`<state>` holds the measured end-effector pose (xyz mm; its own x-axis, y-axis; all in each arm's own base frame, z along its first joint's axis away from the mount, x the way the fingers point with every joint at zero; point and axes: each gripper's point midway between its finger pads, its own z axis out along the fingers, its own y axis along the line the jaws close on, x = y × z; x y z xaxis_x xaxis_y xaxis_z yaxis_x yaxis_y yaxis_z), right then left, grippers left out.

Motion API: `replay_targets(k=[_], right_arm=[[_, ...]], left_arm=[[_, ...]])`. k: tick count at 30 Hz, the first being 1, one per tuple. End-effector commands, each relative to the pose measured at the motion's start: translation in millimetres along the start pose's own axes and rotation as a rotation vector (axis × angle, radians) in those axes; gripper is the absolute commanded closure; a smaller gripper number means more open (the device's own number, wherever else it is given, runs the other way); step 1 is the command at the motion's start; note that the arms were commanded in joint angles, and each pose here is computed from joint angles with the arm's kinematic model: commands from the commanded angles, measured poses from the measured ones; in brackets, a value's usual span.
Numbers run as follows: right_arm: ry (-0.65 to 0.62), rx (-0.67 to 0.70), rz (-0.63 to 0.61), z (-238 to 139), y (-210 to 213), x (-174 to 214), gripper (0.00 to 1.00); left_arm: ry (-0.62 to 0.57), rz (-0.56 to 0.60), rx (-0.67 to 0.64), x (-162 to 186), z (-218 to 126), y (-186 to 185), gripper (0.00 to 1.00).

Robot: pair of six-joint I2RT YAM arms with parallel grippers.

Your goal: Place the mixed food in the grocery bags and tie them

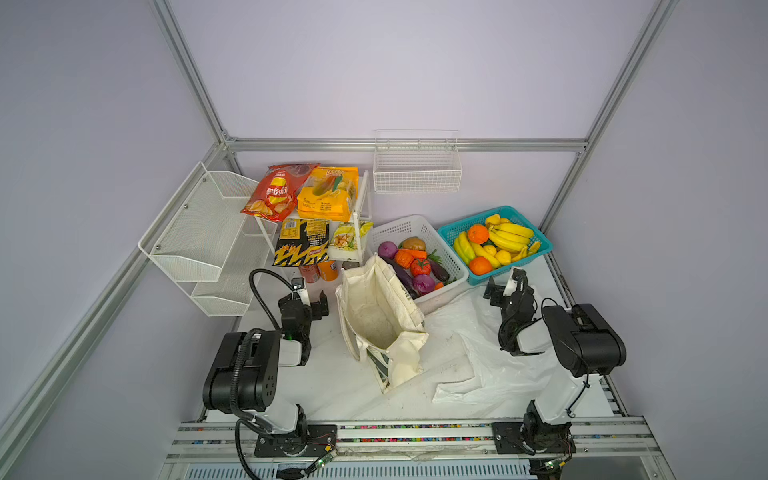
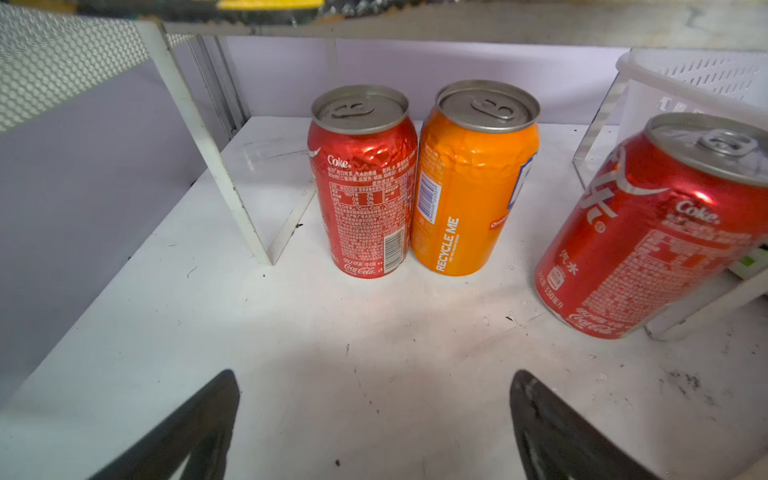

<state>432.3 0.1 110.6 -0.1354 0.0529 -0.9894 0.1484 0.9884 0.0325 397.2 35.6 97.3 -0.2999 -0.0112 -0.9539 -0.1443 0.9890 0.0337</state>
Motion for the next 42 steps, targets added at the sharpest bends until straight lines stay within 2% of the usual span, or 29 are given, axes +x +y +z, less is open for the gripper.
replay_targets(k=[1, 32, 36, 38, 39, 41, 42], right_arm=[[-0.083, -0.016, 0.007, 1, 6, -24, 0.03], [-0.082, -0.029, 0.008, 1, 8, -24, 0.03], [-0.118, -0.004, 0.016, -7, 4, -41, 0.03], [-0.135, 0.031, 0.029, -15, -1, -65, 0.03], [-0.149, 0.083, 0.063, -22, -10, -79, 0.03], [-0.180, 0.154, 0.290, -38, -28, -104, 0.03], [-0.207, 0.151, 0.368, -49, -31, -120, 0.05]], left_arm=[[-0.055, 0.018, 0.011, -16, 0, -3, 0.00], [-0.057, 0.017, 0.011, -16, 0, -3, 0.00], [-0.111, -0.006, -0.035, -34, -17, 7, 0.00], [-0.136, -0.044, -0.093, -54, -32, 19, 0.00], [-0.124, -0.110, -0.156, -60, -40, 31, 0.00], [-0.105, -0.338, -0.323, -64, -59, 61, 0.00], [-0.088, -0.398, -0.358, -68, -67, 67, 0.00]])
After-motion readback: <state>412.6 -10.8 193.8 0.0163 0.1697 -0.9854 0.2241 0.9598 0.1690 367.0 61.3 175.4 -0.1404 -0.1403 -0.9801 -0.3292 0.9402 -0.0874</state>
